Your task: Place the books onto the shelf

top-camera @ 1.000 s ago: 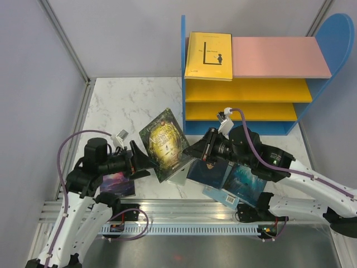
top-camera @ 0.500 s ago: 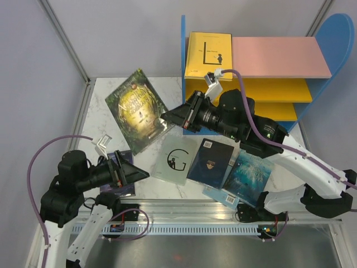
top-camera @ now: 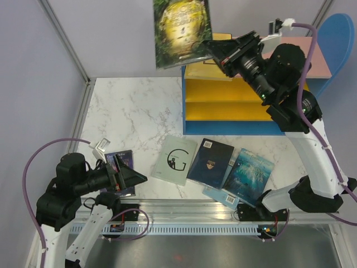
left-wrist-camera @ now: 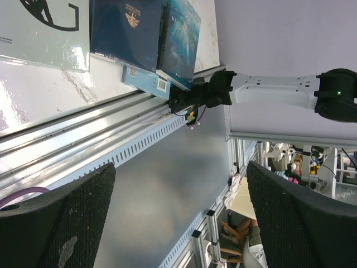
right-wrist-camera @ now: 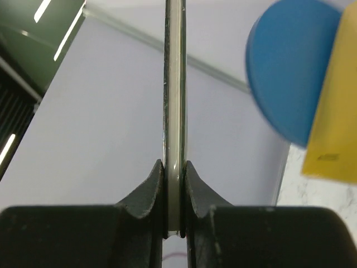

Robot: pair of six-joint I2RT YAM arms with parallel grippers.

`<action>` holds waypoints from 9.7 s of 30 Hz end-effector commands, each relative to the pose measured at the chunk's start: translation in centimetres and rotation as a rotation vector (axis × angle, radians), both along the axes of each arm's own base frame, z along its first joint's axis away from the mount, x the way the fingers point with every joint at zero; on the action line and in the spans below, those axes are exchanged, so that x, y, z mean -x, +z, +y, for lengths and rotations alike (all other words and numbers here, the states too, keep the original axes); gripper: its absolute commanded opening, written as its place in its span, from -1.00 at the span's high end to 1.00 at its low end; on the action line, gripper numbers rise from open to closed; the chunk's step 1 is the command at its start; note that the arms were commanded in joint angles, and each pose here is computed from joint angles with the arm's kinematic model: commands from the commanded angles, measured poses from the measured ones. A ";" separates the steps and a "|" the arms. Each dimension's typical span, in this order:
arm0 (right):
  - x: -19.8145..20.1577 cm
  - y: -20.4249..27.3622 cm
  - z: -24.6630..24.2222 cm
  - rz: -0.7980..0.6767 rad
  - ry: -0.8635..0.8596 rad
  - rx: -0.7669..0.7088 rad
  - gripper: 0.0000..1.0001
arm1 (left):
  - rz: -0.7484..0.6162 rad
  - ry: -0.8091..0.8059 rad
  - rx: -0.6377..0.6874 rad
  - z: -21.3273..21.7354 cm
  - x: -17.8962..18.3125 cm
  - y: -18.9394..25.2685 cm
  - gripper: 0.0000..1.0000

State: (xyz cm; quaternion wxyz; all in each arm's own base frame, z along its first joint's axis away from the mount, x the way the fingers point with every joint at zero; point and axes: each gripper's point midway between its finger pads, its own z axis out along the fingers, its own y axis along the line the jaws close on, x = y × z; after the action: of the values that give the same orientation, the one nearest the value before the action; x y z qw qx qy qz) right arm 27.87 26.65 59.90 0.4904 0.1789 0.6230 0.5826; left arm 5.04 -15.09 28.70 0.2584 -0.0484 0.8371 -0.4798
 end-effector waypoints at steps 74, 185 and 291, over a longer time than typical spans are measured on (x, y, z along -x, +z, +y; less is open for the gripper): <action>9.6 -34.4 -15.6 0.622 0.006 0.442 -0.96 | 0.178 -0.041 -0.146 -1.5 -8.0 -10.9 -0.99; 16.3 -34.3 8.3 0.338 0.380 0.072 -0.12 | 0.189 -0.089 0.537 -6.5 -9.7 -6.6 0.95; -8.1 -39.4 -9.0 0.453 0.004 0.008 -0.03 | 0.220 -0.147 0.031 -5.1 -10.6 -10.3 -0.39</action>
State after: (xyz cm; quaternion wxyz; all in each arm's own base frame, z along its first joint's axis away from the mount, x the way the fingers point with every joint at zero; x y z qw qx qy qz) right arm 36.81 17.60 18.30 0.3196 0.3354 0.7268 0.5070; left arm 14.82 -20.14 17.45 0.1004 -0.0710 0.8570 -0.5004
